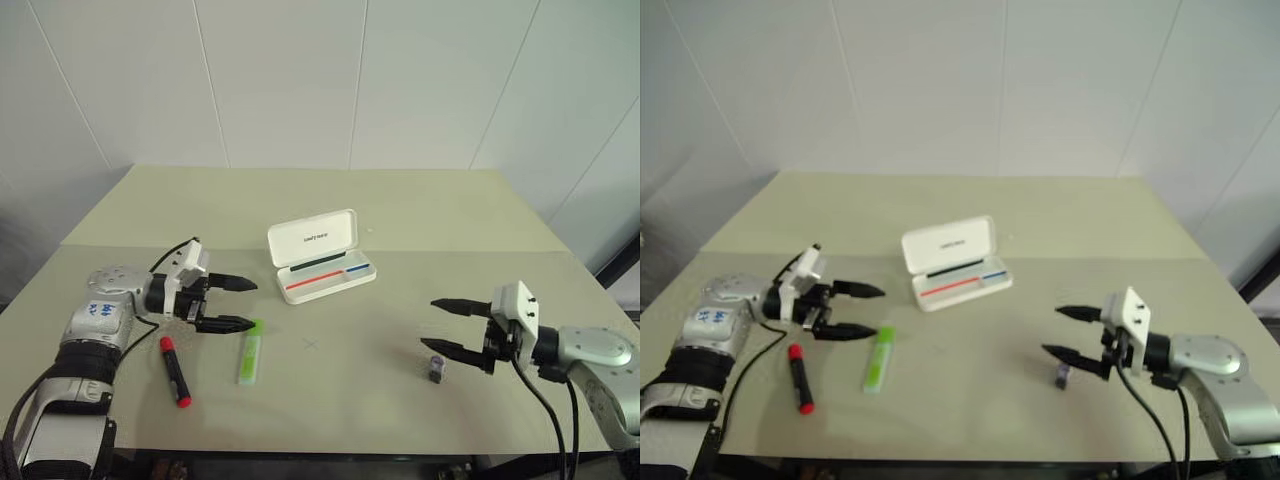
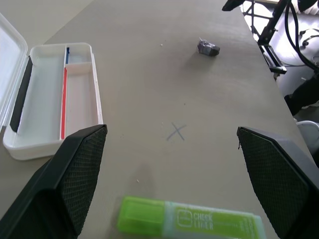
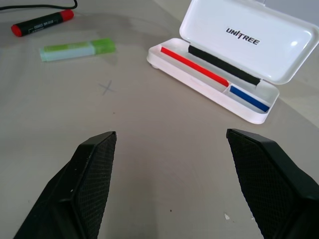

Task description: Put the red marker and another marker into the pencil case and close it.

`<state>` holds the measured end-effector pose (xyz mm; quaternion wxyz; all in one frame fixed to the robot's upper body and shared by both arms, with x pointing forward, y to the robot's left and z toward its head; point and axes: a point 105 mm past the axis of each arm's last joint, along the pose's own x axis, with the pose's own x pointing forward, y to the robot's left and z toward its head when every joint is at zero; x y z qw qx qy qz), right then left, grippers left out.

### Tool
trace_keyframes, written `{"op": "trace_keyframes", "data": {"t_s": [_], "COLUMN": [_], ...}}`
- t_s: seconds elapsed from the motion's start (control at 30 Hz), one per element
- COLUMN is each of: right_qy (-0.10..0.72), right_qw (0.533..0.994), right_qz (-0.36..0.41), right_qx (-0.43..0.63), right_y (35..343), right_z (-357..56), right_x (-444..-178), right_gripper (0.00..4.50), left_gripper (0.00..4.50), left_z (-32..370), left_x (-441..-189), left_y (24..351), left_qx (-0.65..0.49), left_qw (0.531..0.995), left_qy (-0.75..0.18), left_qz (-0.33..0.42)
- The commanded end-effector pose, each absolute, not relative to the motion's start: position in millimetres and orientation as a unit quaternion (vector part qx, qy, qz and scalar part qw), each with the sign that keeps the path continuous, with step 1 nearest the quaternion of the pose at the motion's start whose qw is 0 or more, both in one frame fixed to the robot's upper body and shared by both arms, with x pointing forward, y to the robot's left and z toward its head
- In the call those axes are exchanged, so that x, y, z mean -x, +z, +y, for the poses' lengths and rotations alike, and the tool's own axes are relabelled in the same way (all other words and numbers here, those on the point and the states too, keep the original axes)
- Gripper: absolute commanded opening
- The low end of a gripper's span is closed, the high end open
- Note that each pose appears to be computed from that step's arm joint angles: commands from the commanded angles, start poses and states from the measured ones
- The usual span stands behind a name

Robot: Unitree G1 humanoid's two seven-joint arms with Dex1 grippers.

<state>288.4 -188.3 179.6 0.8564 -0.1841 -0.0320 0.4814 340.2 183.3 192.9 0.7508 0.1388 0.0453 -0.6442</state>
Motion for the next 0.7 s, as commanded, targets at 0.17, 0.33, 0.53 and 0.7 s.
{"op": "trace_keyframes", "data": {"t_s": [0.17,0.33,0.53,0.7], "right_qy": [0.451,0.454,0.435,0.423], "right_qw": [0.869,0.867,0.874,0.879], "right_qz": [-0.080,-0.083,-0.097,-0.107], "right_qx": [0.188,0.188,0.194,0.191], "right_y": [197,197,202,203], "right_z": [-186,-182,-184,-179], "right_x": [-286,-279,-285,-284], "right_gripper": [4.50,4.50,4.50,4.50], "left_gripper": [4.45,4.45,4.45,4.45], "left_z": [170,157,134,114], "left_x": [-345,-358,-371,-390], "left_y": [204,202,193,181], "left_qx": [-0.152,-0.160,-0.152,-0.147], "left_qw": [0.728,0.730,0.735,0.758], "left_qy": [-0.668,-0.664,-0.660,-0.633], "left_qz": [0.023,0.011,0.018,0.051]}}
